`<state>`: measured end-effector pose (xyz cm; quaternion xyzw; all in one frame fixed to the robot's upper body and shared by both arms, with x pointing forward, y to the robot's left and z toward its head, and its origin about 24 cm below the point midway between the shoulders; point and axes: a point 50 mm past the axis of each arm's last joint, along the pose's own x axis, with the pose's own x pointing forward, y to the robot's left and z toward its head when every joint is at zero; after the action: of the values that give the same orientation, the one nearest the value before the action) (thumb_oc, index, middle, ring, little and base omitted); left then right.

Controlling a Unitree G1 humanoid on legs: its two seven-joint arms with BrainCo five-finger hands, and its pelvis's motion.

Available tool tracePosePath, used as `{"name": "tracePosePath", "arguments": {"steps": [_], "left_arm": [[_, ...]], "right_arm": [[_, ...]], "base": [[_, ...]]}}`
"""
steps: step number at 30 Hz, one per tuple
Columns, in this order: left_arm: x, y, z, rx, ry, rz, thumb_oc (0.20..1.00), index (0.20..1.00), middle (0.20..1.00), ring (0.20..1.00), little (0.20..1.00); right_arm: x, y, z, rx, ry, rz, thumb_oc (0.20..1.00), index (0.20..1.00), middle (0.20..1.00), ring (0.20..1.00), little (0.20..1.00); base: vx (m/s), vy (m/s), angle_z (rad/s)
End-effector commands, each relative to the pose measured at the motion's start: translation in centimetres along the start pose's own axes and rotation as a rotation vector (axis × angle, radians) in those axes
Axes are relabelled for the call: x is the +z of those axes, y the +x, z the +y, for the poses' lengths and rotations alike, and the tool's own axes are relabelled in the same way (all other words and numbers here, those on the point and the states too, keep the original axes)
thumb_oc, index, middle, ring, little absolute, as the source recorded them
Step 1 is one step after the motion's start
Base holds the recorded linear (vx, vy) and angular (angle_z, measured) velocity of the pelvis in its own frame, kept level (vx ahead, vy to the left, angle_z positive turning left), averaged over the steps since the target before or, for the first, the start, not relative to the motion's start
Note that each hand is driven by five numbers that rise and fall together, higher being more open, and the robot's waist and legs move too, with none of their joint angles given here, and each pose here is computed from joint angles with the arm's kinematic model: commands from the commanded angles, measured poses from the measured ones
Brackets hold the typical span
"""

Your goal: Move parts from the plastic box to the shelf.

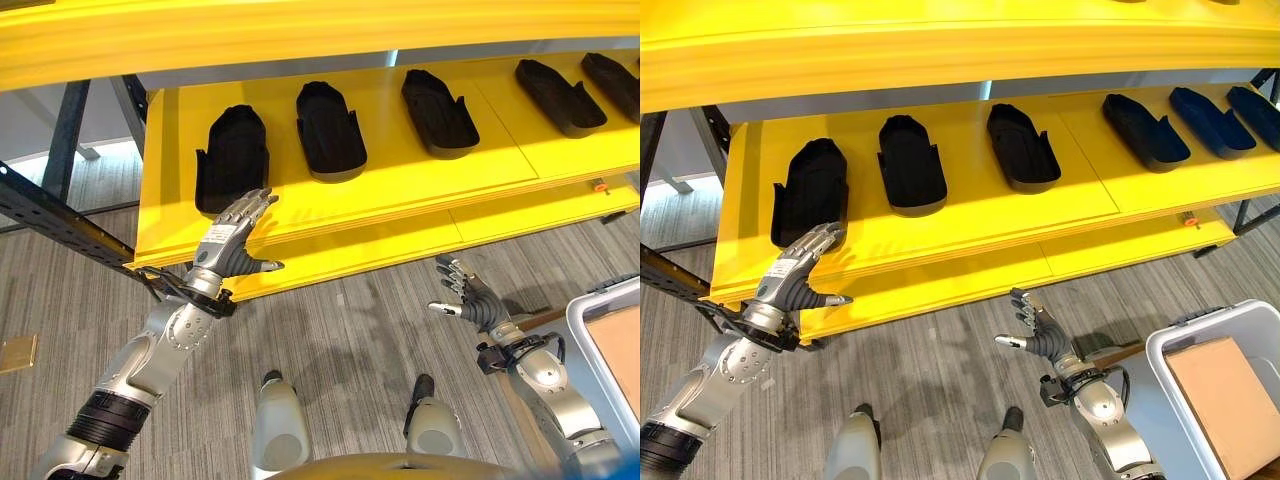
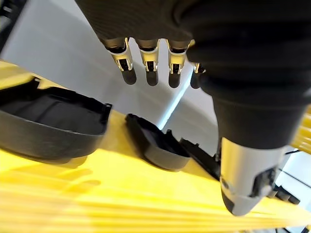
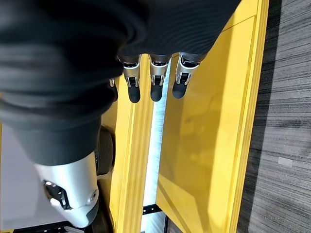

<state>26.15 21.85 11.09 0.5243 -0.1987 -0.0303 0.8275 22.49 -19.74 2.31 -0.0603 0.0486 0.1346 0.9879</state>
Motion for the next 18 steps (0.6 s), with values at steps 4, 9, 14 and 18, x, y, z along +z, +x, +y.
{"name": "tracePosePath", "arguments": {"steps": [4,9,14,18], "left_arm": [[0.0,1.2,1.1,0.061,0.05,-0.027,1.0,1.0,1.0,1.0,1.0],[-0.9,2.5,1.1,0.104,0.058,0.027,1.0,1.0,1.0,1.0,1.0],[-1.8,2.8,2.3,0.182,0.077,0.075,1.0,1.0,1.0,1.0,1.0],[-2.0,3.0,2.9,0.209,0.079,0.083,1.0,1.0,1.0,1.0,1.0]], "right_arm": [[2.8,0.2,-0.5,-0.032,-0.023,-0.162,1.0,1.0,1.0,1.0,1.0],[2.7,0.1,-0.4,-0.022,-0.029,-0.149,1.0,1.0,1.0,1.0,1.0],[2.5,0.0,-0.4,-0.017,-0.03,-0.141,1.0,1.0,1.0,1.0,1.0],[2.5,-0.1,-0.4,-0.014,-0.027,-0.137,1.0,1.0,1.0,1.0,1.0]], "base": [[0.0,0.003,-0.04],[-0.01,0.018,-0.06],[0.0,0.011,-0.06],[0.0,0.0,0.0]]}}
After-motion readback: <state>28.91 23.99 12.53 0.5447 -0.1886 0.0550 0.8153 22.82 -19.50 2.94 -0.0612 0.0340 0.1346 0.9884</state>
